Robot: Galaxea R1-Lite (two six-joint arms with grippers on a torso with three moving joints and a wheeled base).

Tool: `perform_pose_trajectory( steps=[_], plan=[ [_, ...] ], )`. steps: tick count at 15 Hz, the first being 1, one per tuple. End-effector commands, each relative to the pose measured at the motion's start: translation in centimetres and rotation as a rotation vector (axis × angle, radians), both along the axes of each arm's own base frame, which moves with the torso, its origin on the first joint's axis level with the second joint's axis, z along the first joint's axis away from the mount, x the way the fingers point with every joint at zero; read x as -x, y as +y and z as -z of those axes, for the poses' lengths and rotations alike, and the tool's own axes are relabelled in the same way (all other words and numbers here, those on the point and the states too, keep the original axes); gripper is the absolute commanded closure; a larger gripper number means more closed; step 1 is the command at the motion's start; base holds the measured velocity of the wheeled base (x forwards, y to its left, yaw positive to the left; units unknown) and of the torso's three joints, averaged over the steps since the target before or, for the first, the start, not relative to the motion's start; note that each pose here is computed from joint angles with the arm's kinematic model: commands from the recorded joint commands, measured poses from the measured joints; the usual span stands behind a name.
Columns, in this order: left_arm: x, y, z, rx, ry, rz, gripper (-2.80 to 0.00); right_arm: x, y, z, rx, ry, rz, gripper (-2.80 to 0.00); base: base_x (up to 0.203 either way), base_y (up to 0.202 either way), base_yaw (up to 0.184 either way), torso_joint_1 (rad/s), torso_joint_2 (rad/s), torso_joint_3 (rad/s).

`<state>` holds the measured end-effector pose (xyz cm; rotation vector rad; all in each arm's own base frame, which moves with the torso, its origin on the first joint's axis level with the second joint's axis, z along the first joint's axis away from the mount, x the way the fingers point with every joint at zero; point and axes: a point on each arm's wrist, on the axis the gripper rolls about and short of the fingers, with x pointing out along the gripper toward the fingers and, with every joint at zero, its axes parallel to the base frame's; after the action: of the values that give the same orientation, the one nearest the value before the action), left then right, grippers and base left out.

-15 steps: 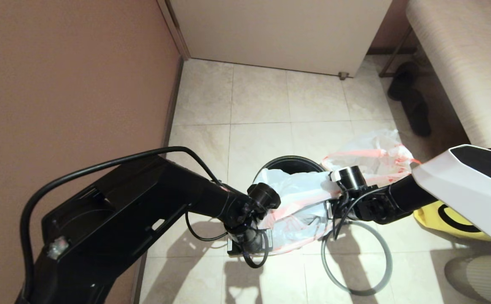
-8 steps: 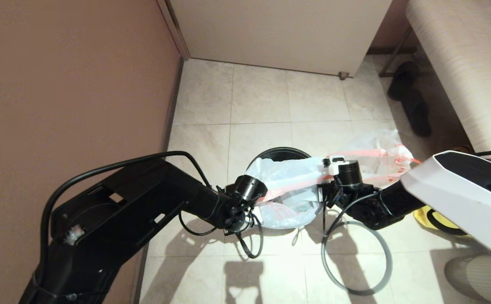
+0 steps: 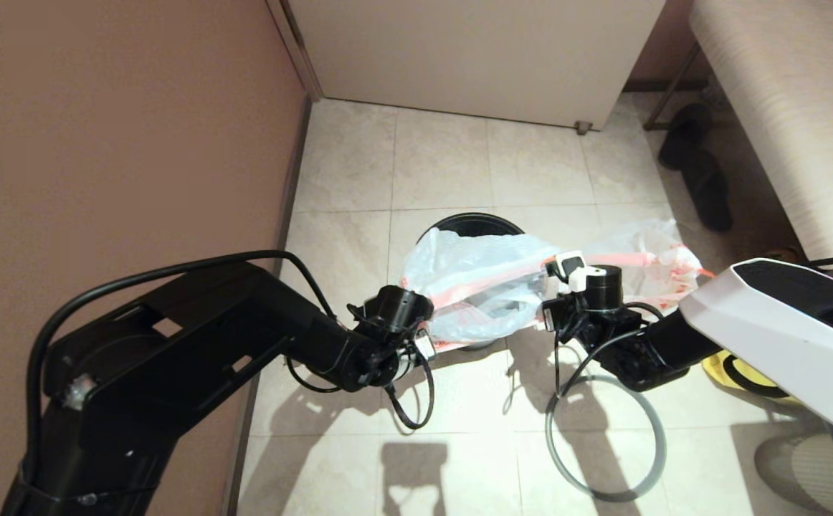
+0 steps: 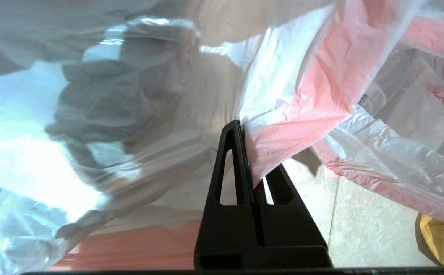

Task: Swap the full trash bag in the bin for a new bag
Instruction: Put the new garbage bag on the trash can

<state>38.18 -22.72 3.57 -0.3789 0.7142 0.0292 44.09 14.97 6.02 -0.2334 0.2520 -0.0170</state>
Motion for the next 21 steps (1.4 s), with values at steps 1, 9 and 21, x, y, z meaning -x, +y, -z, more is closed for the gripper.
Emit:
perform_pose_trajectory(
  steps=[1, 9, 21],
  plan=[
    [0.1, -0.1, 0.2, -0.009, 0.005, 0.011, 0.0, 0.2, 0.2, -0.2, 0.0, -0.006, -0.003, 0.0, 0.0, 0.0, 0.0, 0.0, 0.0, 0.0],
    [-0.4, -0.2, 0.7, -0.02, -0.002, 0.015, 0.0, -0.1, 1.2, 0.3, 0.008, -0.01, -0.021, 0.0, 0.0, 0.0, 0.0, 0.0, 0.0, 0.0],
    [4.9, -1.2, -5.8, -0.036, -0.03, 0.196, -2.8, 10.5, 1.3, -3.4, 0.002, 0.126, -0.135, -2.8, 0.0, 0.0, 0.0, 0.0, 0.0, 0.0]
  ],
)
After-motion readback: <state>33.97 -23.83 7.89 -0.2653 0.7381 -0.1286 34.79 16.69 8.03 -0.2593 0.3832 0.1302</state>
